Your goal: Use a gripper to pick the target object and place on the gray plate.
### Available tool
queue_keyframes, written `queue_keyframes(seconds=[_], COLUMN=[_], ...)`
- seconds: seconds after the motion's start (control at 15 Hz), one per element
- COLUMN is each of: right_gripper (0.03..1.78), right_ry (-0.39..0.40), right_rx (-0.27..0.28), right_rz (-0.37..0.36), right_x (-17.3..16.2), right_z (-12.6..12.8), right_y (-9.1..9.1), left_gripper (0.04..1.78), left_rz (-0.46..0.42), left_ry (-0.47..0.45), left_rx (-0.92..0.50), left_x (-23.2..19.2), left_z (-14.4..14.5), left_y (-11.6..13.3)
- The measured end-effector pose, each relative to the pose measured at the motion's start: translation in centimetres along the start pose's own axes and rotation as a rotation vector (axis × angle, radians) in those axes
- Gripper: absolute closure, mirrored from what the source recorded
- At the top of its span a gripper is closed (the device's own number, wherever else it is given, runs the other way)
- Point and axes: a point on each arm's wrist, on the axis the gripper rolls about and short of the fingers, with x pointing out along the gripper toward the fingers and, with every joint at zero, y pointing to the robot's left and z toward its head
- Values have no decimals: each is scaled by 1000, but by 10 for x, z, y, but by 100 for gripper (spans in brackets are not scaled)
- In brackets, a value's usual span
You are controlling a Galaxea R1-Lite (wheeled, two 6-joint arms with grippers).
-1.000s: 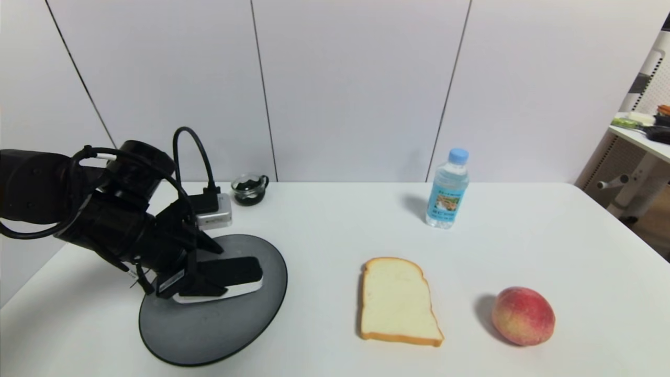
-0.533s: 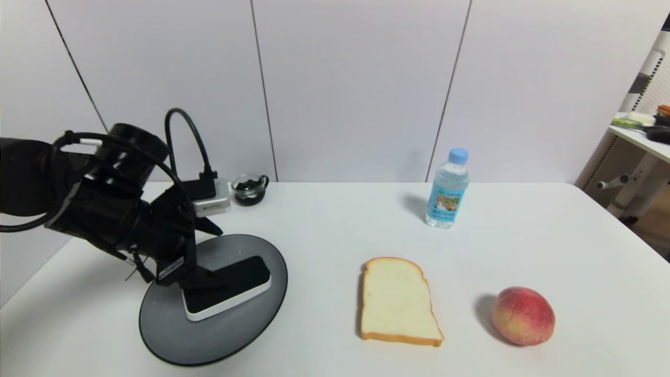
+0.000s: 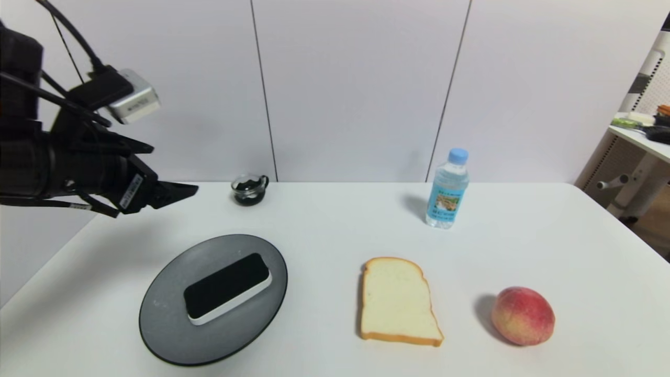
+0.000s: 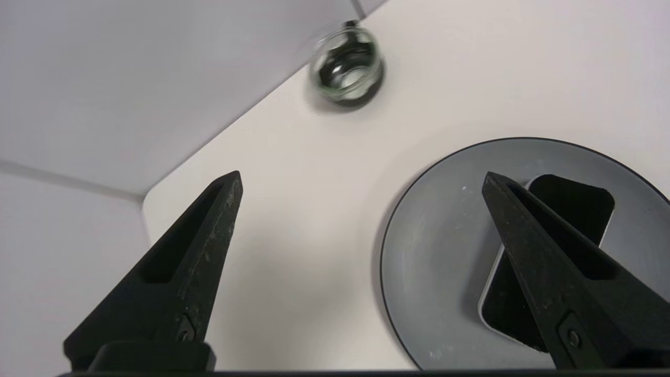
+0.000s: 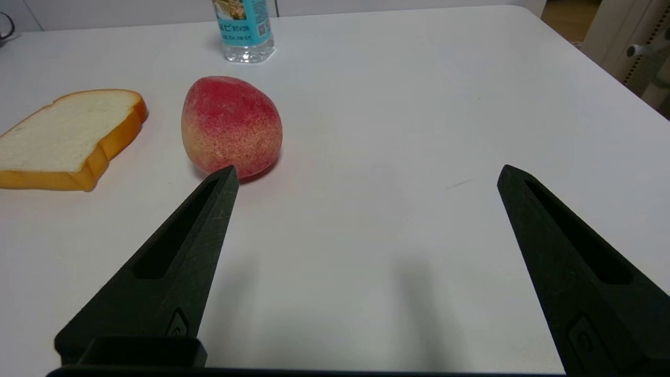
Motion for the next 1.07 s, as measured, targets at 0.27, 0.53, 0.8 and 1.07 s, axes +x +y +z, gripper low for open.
queue_keyframes(seconds=[0.27,0.53,0.8,1.07], right_gripper=[10,10,10,10], right_ry=[0,0,0,0], right_rx=[0,0,0,0], right_rz=[0,0,0,0], right_x=[0,0,0,0], right_z=[0,0,0,0], right_y=[0,0,0,0], left_gripper=[15,14,13,13], left_rz=[144,219,248,269], left_ry=[-23,-44,-90,-112], left_rx=[-187,-293,-360,-398], left_x=[-57,-104,-134,-133], left_z=[-35,-94,-162,-225], left_y=[-9,-40,-85,-123])
